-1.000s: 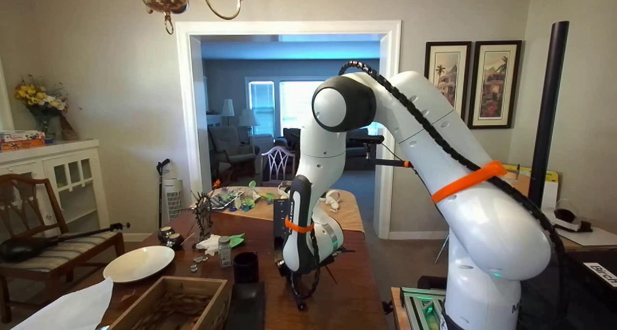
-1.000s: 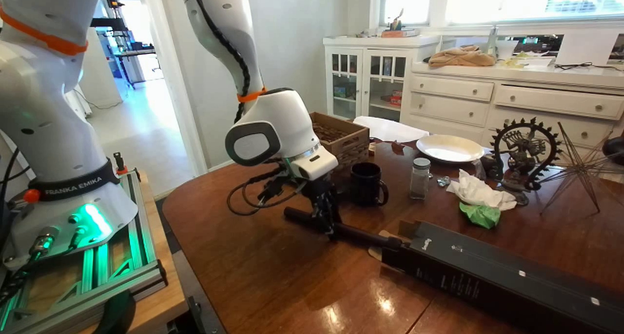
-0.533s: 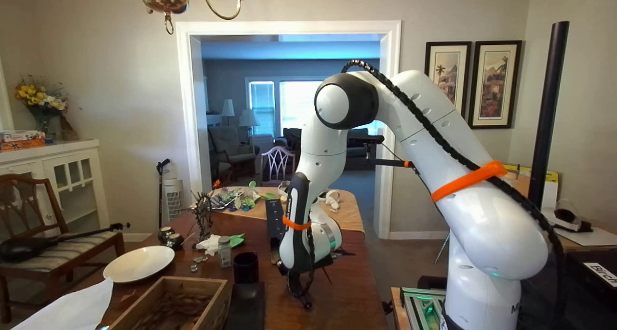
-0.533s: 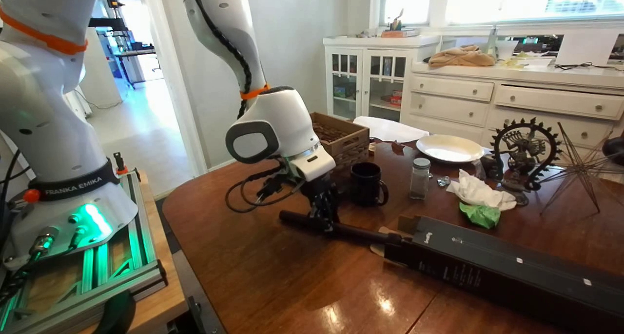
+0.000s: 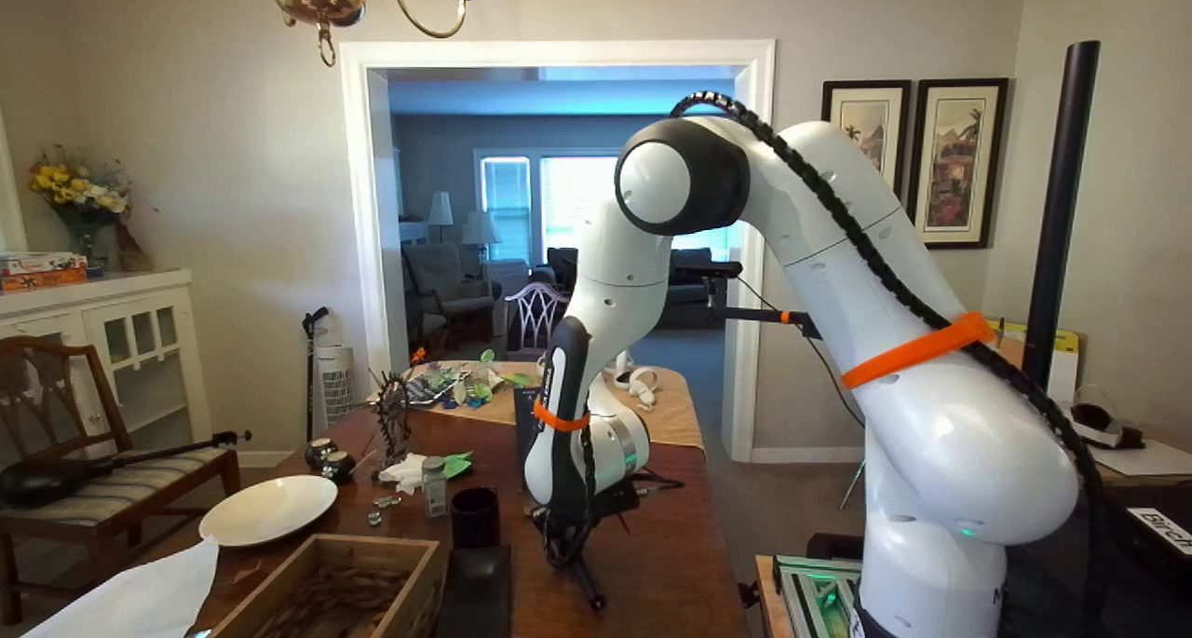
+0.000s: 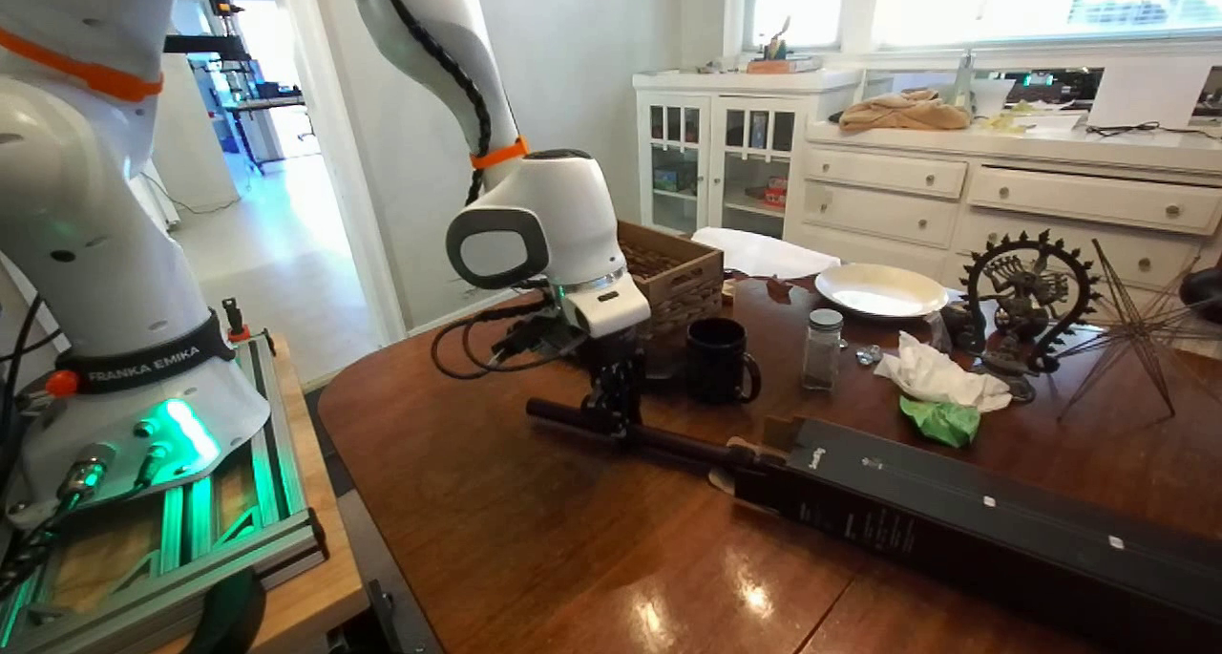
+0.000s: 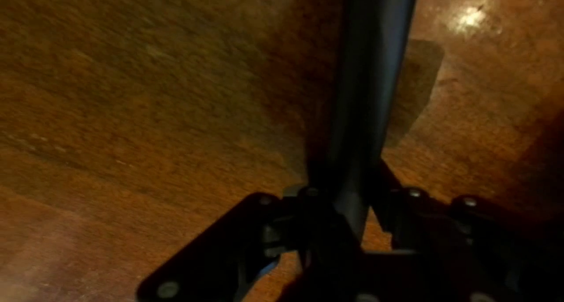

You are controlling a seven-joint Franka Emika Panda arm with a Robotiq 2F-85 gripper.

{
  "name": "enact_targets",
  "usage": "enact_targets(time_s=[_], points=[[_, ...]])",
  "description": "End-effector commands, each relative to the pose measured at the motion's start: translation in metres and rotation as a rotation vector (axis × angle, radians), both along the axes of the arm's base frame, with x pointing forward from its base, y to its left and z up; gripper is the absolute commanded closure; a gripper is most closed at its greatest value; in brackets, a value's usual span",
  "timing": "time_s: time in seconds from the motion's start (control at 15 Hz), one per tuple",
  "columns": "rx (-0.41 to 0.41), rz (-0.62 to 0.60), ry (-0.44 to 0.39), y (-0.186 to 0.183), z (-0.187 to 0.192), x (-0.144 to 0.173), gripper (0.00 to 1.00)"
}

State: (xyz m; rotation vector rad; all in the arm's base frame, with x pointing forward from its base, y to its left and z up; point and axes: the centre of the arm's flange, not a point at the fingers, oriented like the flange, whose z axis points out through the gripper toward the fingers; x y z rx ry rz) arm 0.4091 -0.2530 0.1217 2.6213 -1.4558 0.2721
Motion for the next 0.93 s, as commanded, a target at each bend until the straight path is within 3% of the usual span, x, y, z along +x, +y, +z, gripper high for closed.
enact_targets(time_s=[0.0,0.13,0.87], points=[[0.035,-0.033,0.078,0.023,0.021,-0.004,0.92],[0.033,-0.057,0.116,0.029,0.024,-0.004,0.92],[-0.016,-0.108,0.027,0.045,0.041,0.016,0.92]])
